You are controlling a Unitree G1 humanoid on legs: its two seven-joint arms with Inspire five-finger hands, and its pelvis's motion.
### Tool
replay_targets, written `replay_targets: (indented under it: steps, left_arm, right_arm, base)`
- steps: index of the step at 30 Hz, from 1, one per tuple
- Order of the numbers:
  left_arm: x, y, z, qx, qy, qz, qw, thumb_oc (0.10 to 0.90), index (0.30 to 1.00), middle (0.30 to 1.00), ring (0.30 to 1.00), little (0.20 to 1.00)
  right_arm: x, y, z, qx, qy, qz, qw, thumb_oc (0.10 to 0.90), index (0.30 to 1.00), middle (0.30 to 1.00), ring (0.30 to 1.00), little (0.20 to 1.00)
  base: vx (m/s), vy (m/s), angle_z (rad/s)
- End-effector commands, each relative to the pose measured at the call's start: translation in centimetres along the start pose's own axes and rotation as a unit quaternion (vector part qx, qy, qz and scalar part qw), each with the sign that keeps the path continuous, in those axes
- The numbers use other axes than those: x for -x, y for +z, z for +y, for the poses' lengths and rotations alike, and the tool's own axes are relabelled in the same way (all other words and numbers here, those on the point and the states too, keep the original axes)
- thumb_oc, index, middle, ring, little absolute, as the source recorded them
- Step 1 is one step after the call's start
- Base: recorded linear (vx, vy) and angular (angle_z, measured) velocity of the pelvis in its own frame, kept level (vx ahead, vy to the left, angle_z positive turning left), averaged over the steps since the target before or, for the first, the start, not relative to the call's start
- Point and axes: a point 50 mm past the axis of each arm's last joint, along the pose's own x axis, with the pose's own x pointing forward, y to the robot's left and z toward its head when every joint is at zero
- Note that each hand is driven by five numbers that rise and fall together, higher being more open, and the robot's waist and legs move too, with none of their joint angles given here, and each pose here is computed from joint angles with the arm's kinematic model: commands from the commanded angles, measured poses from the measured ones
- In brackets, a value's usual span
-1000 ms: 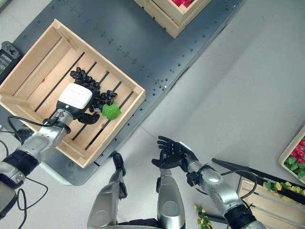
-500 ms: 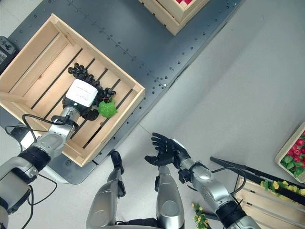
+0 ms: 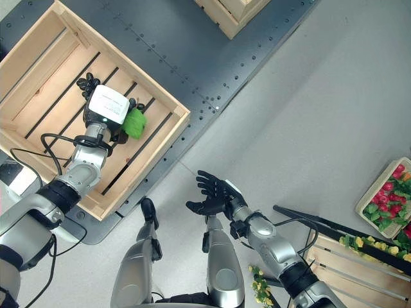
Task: Pick up the fruits from the basket on one side to the basket on the other side
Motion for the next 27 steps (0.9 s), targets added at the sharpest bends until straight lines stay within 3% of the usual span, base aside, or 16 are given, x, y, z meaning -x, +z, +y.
replay_targets:
  steps: [1, 6, 12, 15, 19, 23, 27]
  left_arm:
    - [0.2, -2.2, -2.3, 0.015, -0.043, 0.05, 0.998, 0.4, 0.3, 0.3, 0.3, 0.3]
    - [0.4, -3.3, -2.4, 0.051, 0.003, 0.052, 0.997, 0.4, 0.3, 0.3, 0.3, 0.3]
    - [1.5, -3.9, -1.7, 0.167, 0.127, 0.062, 0.976, 0.4, 0.3, 0.3, 0.3, 0.3]
    - [3.3, -4.0, -1.7, 0.235, 0.209, 0.064, 0.947, 0.4, 0.3, 0.3, 0.3, 0.3]
    - [5.2, -3.9, -1.4, 0.286, 0.267, 0.06, 0.918, 0.4, 0.3, 0.3, 0.3, 0.3]
    - [8.0, -3.3, -0.5, 0.365, 0.349, 0.066, 0.86, 0.4, 0.3, 0.3, 0.3, 0.3]
    - [10.0, -3.0, -0.1, 0.443, 0.378, 0.061, 0.811, 0.4, 0.3, 0.3, 0.3, 0.3]
  right_arm:
    - [-0.1, 2.3, 0.7, -0.022, 0.014, -0.081, 0.996, 0.8, 0.9, 0.9, 0.9, 0.9]
    - [0.4, 2.2, 0.4, -0.02, 0.013, -0.082, 0.996, 0.8, 0.9, 0.9, 0.9, 0.9]
    - [1.5, 2.1, 0.1, -0.015, 0.008, -0.096, 0.995, 0.8, 0.9, 0.9, 0.9, 0.9]
    - [2.4, 1.9, -0.2, -0.01, -0.001, -0.102, 0.995, 0.8, 0.9, 0.9, 0.9, 0.9]
    - [3.4, 1.5, -0.6, -0.009, -0.013, -0.105, 0.994, 0.8, 0.9, 0.9, 0.9, 0.9]
    - [4.6, 1.0, -0.9, -0.018, -0.035, -0.112, 0.993, 0.8, 0.9, 0.9, 0.9, 0.9]
    - [5.5, 1.0, -1.1, -0.021, -0.05, -0.122, 0.991, 0.8, 0.9, 0.9, 0.9, 0.9]
  base:
    - [0.0, 0.0, 0.0]
    - [0.0, 0.0, 0.0]
    - [0.0, 0.009, 0.01]
    - [0.02, 0.038, 0.07]
    - [0.03, 0.016, 0.1]
    - [0.05, -0.022, 0.21]
    - [0.06, -0.04, 0.13]
